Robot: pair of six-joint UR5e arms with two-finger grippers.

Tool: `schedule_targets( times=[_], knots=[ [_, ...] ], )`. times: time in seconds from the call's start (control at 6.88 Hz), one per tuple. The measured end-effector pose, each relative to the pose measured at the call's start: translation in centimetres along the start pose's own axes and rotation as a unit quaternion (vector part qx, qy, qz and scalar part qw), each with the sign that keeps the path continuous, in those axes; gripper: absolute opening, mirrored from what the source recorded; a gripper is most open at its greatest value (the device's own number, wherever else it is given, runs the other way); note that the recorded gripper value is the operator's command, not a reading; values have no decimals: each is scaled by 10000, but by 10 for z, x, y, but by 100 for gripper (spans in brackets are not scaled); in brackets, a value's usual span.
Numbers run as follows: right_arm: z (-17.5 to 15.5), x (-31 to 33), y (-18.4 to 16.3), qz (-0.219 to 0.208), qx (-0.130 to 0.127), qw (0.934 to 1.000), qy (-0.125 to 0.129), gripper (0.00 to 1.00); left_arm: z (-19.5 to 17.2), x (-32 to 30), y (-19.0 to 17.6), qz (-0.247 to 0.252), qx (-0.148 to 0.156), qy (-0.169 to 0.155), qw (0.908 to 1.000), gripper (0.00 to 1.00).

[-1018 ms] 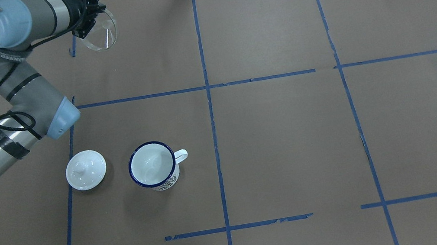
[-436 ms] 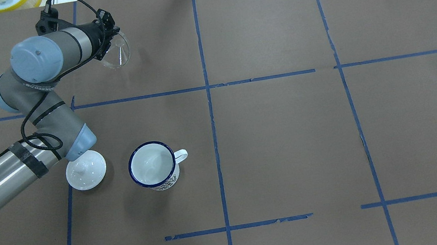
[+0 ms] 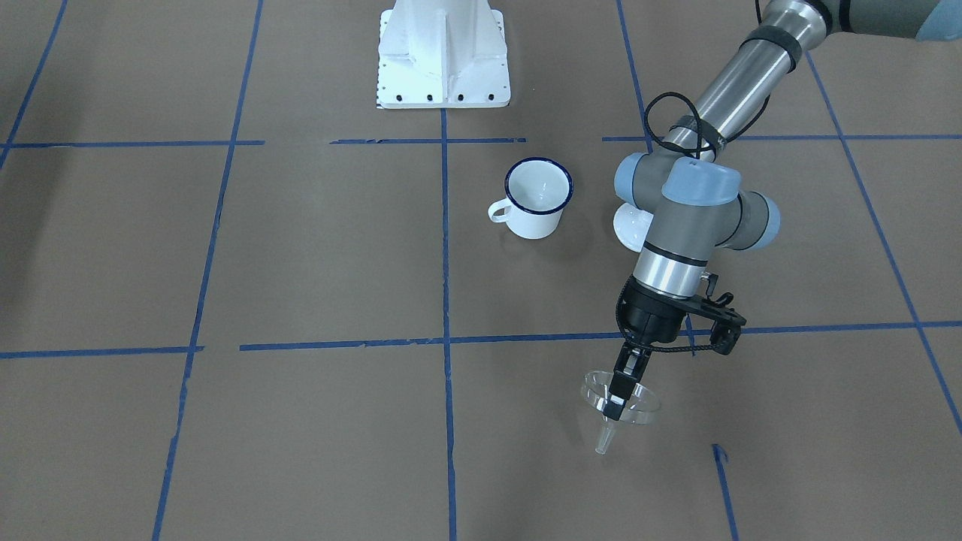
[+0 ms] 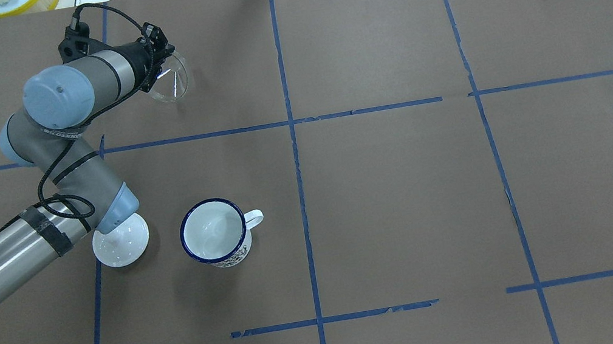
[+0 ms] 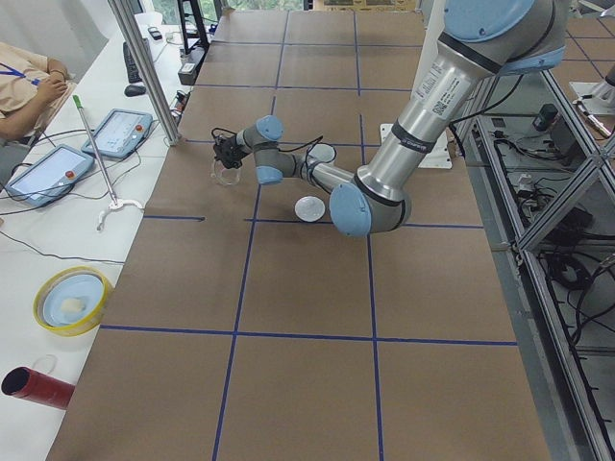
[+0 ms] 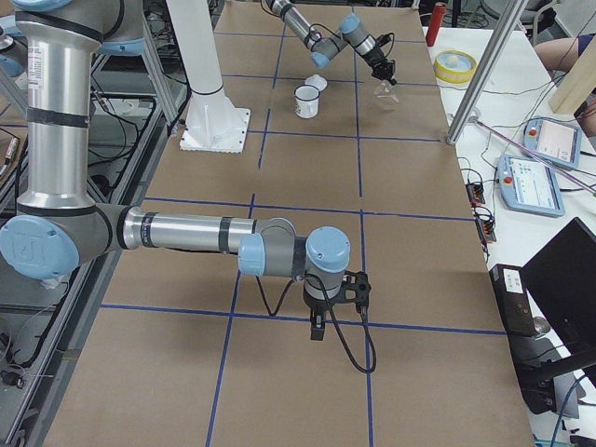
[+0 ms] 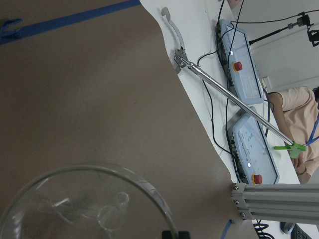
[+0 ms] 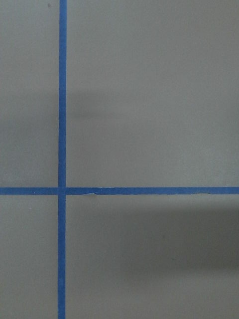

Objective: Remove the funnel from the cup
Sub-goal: 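Lower the glass funnel onto the table and open the left gripper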

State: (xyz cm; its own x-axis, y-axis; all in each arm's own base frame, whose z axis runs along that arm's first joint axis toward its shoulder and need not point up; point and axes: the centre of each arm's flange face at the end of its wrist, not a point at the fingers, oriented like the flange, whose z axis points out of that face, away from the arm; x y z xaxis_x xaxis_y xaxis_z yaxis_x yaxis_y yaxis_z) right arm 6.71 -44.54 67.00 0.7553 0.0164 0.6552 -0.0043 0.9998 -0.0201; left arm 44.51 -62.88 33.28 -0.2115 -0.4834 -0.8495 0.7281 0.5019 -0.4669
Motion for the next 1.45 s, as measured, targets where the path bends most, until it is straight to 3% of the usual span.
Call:
schedule_targets(
  times=[0.29, 0.44, 0.58, 0.73, 1.16, 1.45],
  knots=[
    [0, 0, 0, 0, 0, 10000, 0, 100, -2, -2, 0, -9, -66, 94, 9999, 14],
    [0, 0, 0, 0, 0, 10000, 0, 100, -2, -7, 0, -4, -83, 84, 9999, 31],
    [0, 0, 0, 0, 0, 10000, 0, 100, -2, -11, 1, 2, -98, 66, 9999, 86],
    [0, 0, 0, 0, 0, 10000, 0, 100, -2, -14, 1, 8, -101, 46, 9999, 100],
    [0, 0, 0, 0, 0, 10000, 0, 100, -24, -25, -4, 60, -186, -24, 9998, 100],
    [0, 0, 0, 0, 0, 10000, 0, 100, -66, -31, -2, 74, -482, -382, 9981, 100]
  ],
)
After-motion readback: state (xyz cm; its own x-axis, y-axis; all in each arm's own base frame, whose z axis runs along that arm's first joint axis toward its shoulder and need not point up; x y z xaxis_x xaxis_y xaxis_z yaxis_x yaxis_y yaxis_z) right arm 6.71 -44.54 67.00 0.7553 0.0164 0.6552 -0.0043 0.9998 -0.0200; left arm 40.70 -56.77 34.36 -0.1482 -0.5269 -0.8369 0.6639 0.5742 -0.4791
